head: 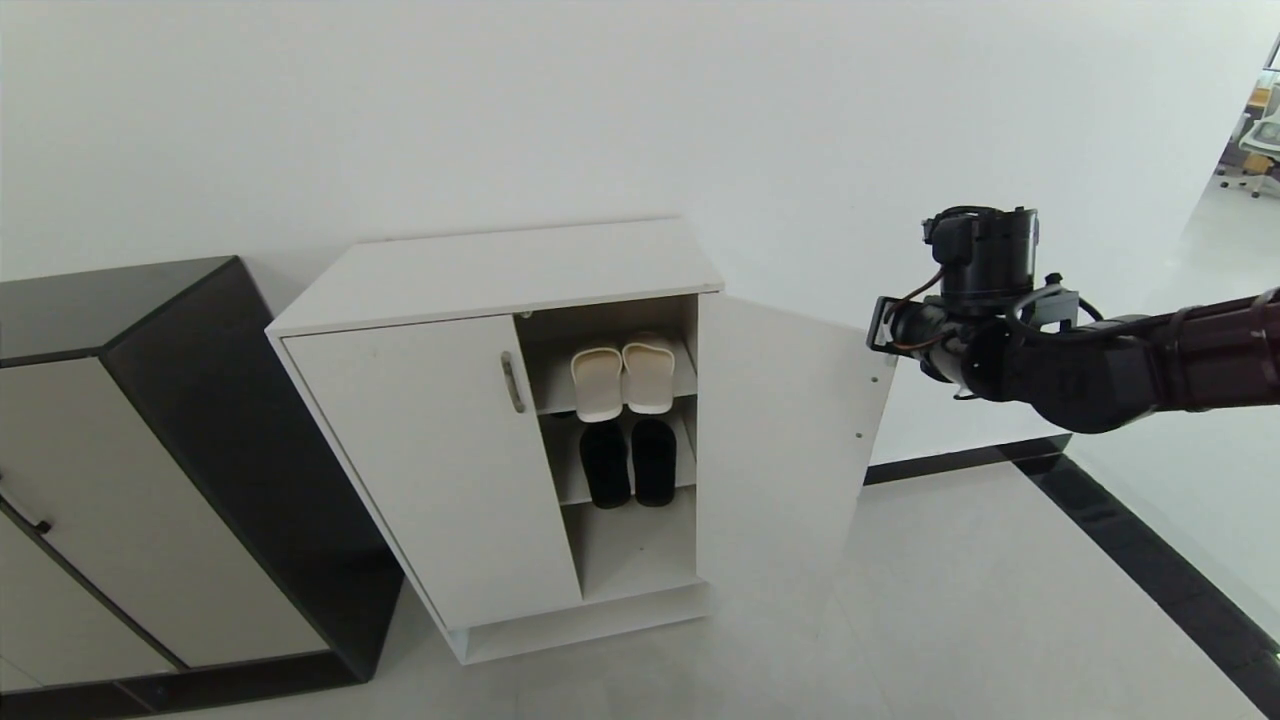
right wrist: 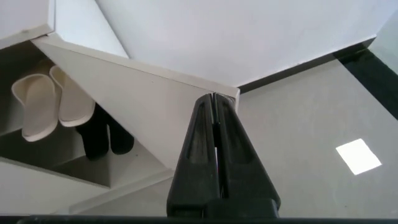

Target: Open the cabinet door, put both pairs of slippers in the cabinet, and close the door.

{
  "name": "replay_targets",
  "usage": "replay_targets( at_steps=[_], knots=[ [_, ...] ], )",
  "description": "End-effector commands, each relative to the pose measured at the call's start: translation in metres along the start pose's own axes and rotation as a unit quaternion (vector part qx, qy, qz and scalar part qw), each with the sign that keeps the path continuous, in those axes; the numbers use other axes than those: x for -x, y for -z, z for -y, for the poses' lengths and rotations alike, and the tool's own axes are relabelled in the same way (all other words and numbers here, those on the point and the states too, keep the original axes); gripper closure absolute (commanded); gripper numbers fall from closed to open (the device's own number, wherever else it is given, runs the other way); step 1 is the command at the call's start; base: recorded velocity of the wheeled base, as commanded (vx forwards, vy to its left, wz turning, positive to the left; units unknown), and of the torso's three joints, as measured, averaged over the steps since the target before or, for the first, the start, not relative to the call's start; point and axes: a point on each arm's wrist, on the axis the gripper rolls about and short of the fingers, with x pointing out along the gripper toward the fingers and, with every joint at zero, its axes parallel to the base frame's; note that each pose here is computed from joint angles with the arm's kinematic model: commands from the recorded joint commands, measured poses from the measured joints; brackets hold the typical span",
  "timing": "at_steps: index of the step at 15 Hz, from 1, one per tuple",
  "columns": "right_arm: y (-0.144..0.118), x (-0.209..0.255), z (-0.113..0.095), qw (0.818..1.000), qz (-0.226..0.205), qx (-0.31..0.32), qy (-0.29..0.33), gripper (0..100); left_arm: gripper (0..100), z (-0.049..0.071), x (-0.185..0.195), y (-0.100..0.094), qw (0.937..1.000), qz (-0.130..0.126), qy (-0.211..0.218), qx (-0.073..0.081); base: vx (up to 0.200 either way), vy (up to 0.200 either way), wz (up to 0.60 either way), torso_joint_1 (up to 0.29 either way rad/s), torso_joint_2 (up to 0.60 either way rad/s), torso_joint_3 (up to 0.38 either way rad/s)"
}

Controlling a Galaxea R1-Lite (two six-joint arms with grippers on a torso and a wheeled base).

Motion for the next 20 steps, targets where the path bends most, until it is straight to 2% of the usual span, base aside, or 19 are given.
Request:
replay_targets(
  at_steps=[1, 4, 12, 20],
  knots=[
    [0.005, -0.008, 0.002, 1.000, -0.005, 0.002, 0.006, 100, 100, 0.000, 0.000, 0.000, 1.0000, 0.000, 0.000, 0.000, 0.000, 0.000, 0.00, 0.000, 0.00, 0.000],
    [0.011, -0.016, 0.003, 1.000, -0.010, 0.005, 0.012, 100, 100, 0.000, 0.000, 0.000, 1.0000, 0.000, 0.000, 0.001, 0.000, 0.000, 0.00, 0.000, 0.00, 0.000],
    [0.014, -0.040, 0.012, 1.000, 0.006, -0.009, 0.028, 100, 100, 0.000, 0.000, 0.000, 1.0000, 0.000, 0.000, 0.001, 0.000, 0.000, 0.00, 0.000, 0.00, 0.000],
    [0.026, -0.055, 0.010, 0.999, 0.003, -0.007, 0.032, 100, 100, 0.000, 0.000, 0.000, 1.0000, 0.000, 0.001, 0.001, 0.000, 0.000, 0.00, 0.000, 0.00, 0.000]
  ],
)
